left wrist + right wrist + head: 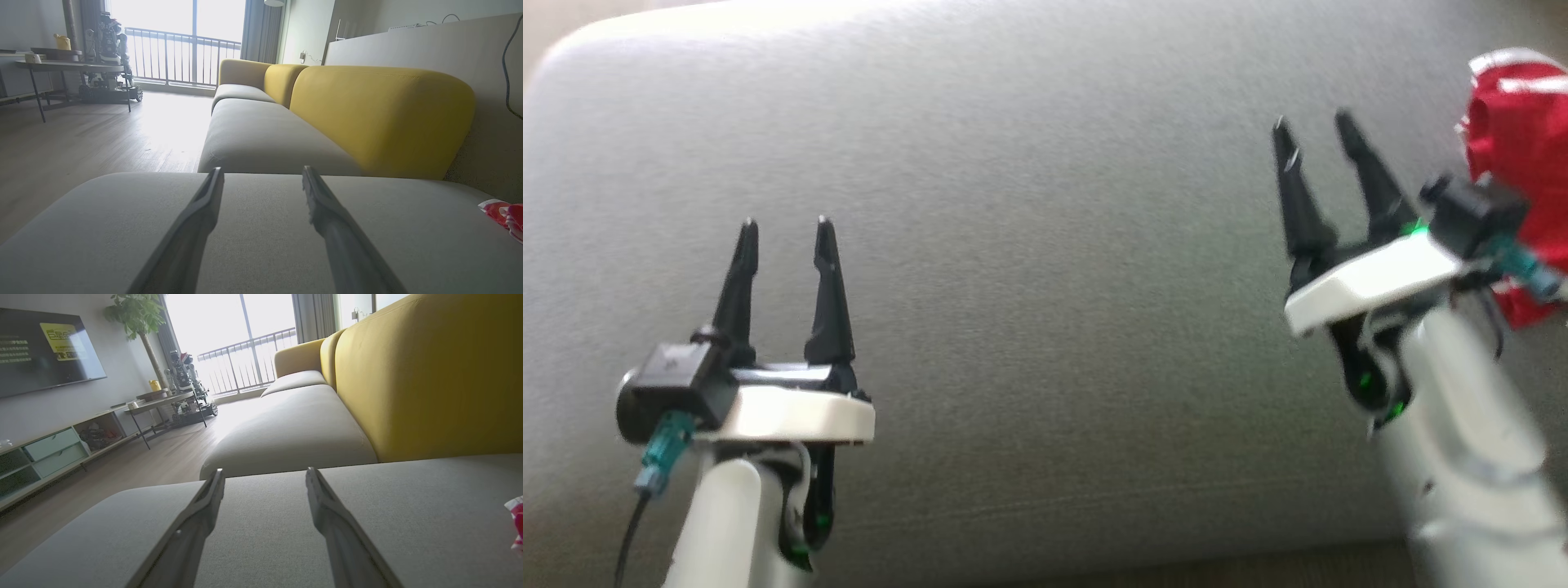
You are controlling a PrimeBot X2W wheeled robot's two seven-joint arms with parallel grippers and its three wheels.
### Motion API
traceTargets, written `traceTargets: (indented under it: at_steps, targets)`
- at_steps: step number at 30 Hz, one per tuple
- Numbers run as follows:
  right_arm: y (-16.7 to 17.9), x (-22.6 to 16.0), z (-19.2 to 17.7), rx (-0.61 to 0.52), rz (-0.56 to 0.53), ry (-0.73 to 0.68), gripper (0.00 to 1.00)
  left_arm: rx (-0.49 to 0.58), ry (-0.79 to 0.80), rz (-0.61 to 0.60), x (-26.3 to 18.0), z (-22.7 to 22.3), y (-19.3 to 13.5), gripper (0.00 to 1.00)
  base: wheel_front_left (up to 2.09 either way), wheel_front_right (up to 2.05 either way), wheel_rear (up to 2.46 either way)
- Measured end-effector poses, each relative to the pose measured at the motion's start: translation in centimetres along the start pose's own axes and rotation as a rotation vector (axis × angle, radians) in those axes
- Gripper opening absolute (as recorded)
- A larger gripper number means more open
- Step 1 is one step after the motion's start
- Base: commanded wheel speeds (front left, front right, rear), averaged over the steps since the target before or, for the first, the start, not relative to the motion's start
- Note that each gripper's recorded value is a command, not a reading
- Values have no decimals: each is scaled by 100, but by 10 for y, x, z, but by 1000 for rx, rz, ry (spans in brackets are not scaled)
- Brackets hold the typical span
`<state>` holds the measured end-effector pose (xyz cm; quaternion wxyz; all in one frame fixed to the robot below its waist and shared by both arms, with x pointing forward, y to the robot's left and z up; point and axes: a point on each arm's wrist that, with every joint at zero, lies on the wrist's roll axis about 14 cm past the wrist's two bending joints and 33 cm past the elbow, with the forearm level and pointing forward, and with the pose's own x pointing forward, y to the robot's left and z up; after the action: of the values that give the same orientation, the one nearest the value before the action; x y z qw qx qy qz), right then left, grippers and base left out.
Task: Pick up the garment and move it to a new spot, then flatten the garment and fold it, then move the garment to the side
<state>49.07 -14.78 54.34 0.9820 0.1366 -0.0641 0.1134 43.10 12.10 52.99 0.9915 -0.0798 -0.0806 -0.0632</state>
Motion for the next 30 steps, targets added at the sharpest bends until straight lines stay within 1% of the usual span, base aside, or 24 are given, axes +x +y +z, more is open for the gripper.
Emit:
traceTargets:
  at_steps: [3,7,10,15,18,30]
  targets:
    - [19,-11,-12,-27,35,24,100,6,14,37,-15,0,11,100,0,0,0]
    - [29,-24,-19,-21,25,25,100,-7,28,60,-30,0,15,100,0,0,0]
    - [29,-41,-29,2,-7,47,100,-20,41,84,-40,-1,16,100,0,0,0]
    - [27,-57,-42,-13,-24,84,100,-21,60,82,-46,-6,13,100,0,0,0]
    - [27,-59,-42,-21,-23,86,100,-24,68,70,-47,-9,9,100,0,0,0]
    - [31,-61,-35,-12,-18,65,100,-19,67,80,-51,-7,10,100,0,0,0]
